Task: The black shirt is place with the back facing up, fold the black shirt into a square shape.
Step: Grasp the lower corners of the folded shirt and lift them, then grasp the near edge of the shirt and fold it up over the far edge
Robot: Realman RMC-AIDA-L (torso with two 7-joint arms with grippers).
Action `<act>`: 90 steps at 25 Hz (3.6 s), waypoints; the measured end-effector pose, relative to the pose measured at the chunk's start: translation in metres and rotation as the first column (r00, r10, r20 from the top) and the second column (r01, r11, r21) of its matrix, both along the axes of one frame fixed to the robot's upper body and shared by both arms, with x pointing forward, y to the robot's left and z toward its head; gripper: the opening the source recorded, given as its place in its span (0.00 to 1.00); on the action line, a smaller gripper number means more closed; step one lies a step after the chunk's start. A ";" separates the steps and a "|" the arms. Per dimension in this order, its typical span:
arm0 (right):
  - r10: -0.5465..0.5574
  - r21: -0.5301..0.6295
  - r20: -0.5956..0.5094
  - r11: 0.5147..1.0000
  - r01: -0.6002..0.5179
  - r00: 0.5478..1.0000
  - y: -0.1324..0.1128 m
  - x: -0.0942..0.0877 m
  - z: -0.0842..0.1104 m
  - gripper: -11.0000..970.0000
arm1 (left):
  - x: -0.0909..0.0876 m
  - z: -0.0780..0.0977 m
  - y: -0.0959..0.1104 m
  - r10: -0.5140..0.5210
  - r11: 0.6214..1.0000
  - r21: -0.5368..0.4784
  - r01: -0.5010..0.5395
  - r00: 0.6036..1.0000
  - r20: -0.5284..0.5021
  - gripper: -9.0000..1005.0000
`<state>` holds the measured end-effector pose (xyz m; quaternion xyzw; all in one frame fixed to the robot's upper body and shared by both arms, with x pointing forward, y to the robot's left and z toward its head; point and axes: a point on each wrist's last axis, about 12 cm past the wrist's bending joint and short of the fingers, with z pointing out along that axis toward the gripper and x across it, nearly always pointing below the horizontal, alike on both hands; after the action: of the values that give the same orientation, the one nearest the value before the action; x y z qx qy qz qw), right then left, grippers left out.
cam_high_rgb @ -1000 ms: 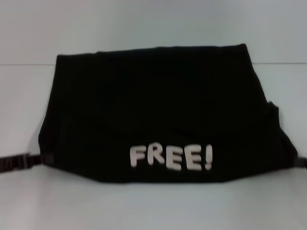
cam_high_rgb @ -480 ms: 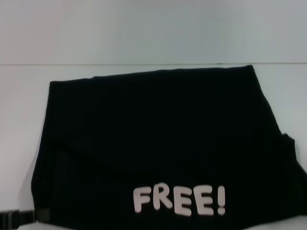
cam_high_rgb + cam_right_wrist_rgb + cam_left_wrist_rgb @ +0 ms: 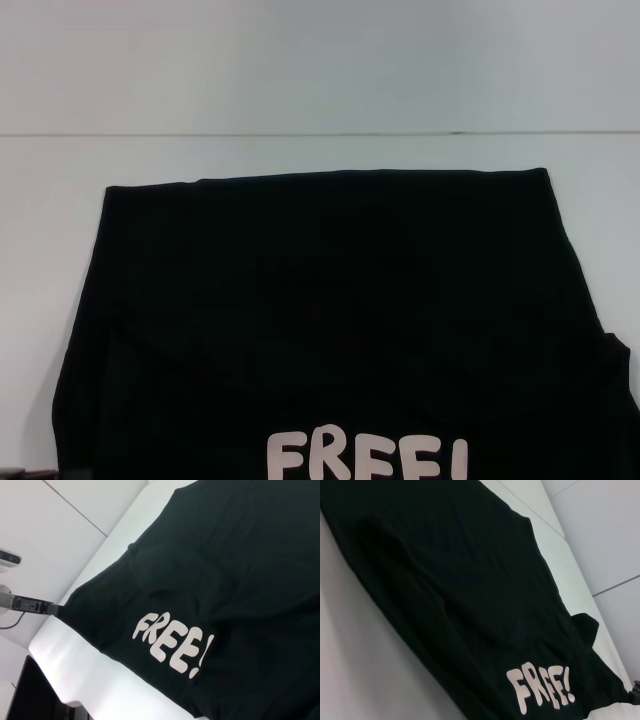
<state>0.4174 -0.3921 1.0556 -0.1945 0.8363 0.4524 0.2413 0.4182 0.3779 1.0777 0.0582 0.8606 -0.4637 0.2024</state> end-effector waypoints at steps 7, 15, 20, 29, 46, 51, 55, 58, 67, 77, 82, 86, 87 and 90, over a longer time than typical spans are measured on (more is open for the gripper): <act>-0.041 0.000 0.100 0.999 0.041 0.994 -0.005 0.030 0.018 0.01 | 0.039 0.014 -0.001 0.014 1.000 0.011 -0.015 0.998 0.062 0.01; -0.145 -0.024 0.263 0.987 0.157 0.954 -0.012 0.093 0.053 0.01 | 0.144 0.040 -0.020 0.085 0.992 0.079 -0.100 0.980 0.179 0.01; -0.222 -0.063 0.322 0.965 0.254 0.921 -0.001 0.139 0.062 0.01 | 0.196 0.046 -0.033 0.175 0.958 0.176 -0.226 0.948 0.264 0.01; -0.200 -0.087 0.299 0.968 0.235 0.933 0.035 0.168 0.052 0.01 | 0.218 0.038 -0.048 0.232 0.925 0.229 -0.304 0.927 0.293 0.01; -0.026 -0.016 0.061 0.999 0.027 0.998 0.025 0.113 0.049 0.26 | 0.187 0.025 -0.026 0.273 0.928 0.179 -0.327 0.923 0.270 0.01; 0.004 -0.040 0.004 0.999 -0.004 1.000 0.024 0.100 0.039 0.37 | 0.183 0.022 -0.025 0.266 0.930 0.181 -0.320 0.926 0.269 0.01; 0.026 -0.070 -0.045 0.997 -0.029 0.999 0.026 0.093 0.029 0.38 | 0.178 0.020 -0.024 0.261 0.934 0.171 -0.313 0.927 0.269 0.01; 0.028 -0.090 -0.062 0.995 -0.034 0.998 0.029 0.092 0.024 0.38 | 0.178 0.020 -0.024 0.262 0.934 0.170 -0.314 0.927 0.270 0.01; 0.016 -0.109 -0.056 0.994 -0.022 0.998 0.031 0.094 0.020 0.38 | 0.177 0.020 -0.024 0.261 0.934 0.173 -0.313 0.927 0.270 0.01; 0.009 -0.137 -0.047 0.990 -0.016 0.999 0.036 0.100 0.017 0.38 | 0.179 0.021 -0.025 0.258 0.934 0.174 -0.312 0.926 0.275 0.01; 0.030 -0.127 -0.048 0.991 -0.036 0.998 0.042 0.102 0.017 0.38 | 0.181 0.021 -0.025 0.260 0.933 0.175 -0.315 0.925 0.278 0.01; 0.051 -0.124 -0.055 0.991 -0.058 0.997 0.047 0.102 0.017 0.35 | 0.181 0.022 -0.025 0.259 0.933 0.175 -0.315 0.924 0.280 0.01; 0.052 -0.124 -0.055 0.991 -0.058 0.997 0.047 0.102 0.017 0.35 | 0.181 0.022 -0.025 0.260 0.933 0.175 -0.315 0.924 0.280 0.01; 0.053 -0.123 -0.052 0.991 -0.059 0.997 0.046 0.101 0.017 0.32 | 0.182 0.022 -0.025 0.260 0.932 0.176 -0.316 0.924 0.280 0.01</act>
<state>0.5184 -0.3457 1.0726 -0.2217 0.8626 0.4105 0.1954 0.5998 0.3527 1.0999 0.0107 0.8724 -0.3204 0.3690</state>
